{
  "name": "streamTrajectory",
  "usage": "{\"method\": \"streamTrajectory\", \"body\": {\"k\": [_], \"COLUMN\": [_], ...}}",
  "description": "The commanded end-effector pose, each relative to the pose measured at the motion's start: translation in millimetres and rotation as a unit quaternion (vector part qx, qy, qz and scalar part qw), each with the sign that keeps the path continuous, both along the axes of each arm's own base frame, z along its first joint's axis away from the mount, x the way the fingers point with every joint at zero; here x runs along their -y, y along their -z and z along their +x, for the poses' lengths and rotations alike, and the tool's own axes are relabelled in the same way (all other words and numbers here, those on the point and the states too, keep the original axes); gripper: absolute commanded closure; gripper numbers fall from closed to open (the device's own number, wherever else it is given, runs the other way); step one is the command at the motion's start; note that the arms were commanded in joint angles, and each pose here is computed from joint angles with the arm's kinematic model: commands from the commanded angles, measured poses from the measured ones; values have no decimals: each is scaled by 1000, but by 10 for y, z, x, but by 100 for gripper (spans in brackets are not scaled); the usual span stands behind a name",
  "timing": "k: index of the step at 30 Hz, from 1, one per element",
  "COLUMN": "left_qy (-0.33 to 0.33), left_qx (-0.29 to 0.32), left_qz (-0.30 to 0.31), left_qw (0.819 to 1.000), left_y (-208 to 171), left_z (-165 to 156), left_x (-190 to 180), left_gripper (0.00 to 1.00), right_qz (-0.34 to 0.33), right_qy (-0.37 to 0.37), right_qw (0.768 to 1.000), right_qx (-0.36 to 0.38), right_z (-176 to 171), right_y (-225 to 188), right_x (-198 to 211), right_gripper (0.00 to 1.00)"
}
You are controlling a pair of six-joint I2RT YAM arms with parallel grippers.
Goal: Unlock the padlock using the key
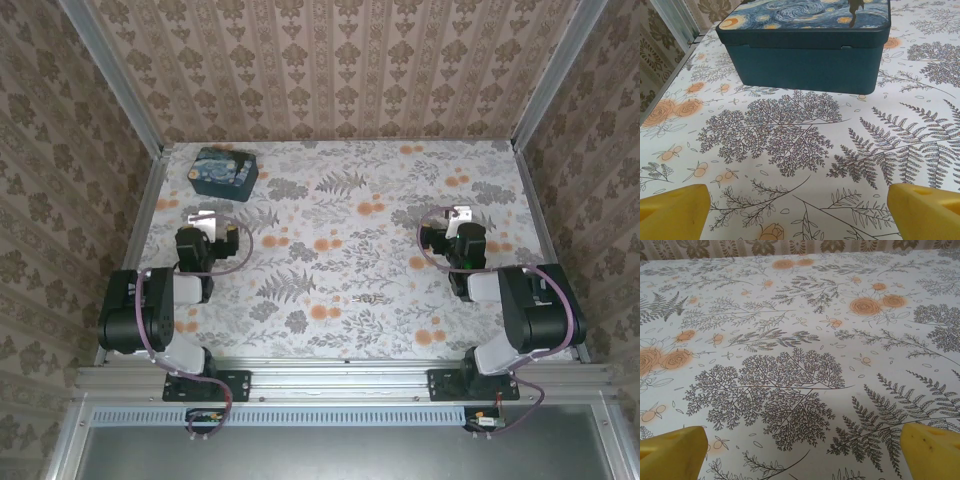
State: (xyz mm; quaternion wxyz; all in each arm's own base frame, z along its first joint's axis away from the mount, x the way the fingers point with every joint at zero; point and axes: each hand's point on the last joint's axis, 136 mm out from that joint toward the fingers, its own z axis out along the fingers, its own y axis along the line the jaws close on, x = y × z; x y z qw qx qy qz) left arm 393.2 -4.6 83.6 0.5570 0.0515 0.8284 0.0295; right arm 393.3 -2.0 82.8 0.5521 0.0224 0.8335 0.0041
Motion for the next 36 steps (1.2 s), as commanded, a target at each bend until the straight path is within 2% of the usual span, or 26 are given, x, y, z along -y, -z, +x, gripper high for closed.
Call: {"method": "streamTrajectory", "body": {"k": [1,28,33,36], "left_qy": [2,2,12,-69], "left_qx": [15,14,20,4], "left_qz": [-8,-10,-25,-9], "left_qw": [1000,1000,999,998], "left_y": [-106,-103,-175,-519], "left_z": [69,69,73,57], "left_x": [16,14,1,-208], "left_gripper": [0,0,0,0], "right_qz": [-8,-8,-8,-10], "right_qy": [3,2,-3,7], "right_qw": [1000,1000,1000,1000], "right_qx": [23,22,23,-1], "right_z": [69,69,92,92], "right_y": [-146,-139,-194,-311], "right_x": [5,4,-12,28], "right_gripper": [0,0,0,0]}}
